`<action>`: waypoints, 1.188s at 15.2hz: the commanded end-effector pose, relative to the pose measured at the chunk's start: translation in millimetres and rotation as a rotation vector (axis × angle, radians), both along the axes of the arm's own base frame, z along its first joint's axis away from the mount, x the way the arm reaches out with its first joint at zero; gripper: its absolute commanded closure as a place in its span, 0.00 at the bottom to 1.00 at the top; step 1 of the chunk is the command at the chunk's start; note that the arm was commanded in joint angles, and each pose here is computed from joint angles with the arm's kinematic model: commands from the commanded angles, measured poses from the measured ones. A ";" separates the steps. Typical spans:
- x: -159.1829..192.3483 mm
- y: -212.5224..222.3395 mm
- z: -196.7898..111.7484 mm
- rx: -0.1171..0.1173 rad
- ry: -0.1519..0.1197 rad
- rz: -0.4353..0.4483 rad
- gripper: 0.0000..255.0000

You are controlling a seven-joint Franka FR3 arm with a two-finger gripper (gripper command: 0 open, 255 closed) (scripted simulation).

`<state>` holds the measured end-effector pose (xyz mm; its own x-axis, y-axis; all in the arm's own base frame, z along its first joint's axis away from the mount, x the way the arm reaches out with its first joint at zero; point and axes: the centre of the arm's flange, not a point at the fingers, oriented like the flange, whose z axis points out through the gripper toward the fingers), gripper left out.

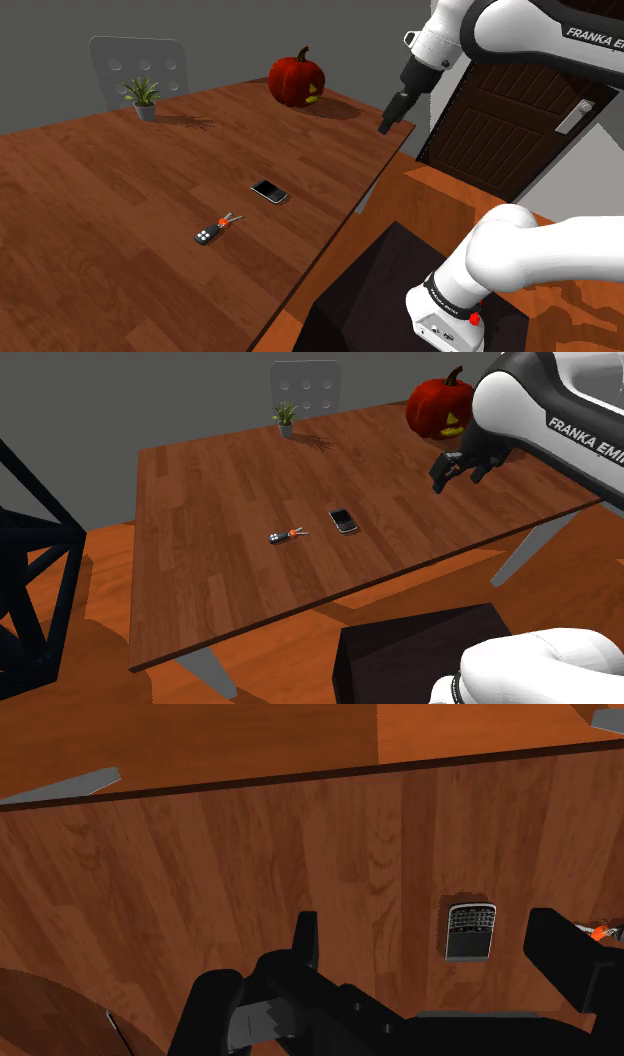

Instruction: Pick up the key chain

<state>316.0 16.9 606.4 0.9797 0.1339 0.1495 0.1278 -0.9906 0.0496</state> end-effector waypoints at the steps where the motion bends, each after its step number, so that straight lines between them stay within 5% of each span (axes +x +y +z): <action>1: 0.0 0.0 0.0 0.000 0.000 0.000 0.00; 18: 65.4 185.3 -111.2 0.031 0.057 -0.222 0.00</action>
<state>372.6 189.0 503.7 0.9925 -0.0744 0.0971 -0.0768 -0.9968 0.0215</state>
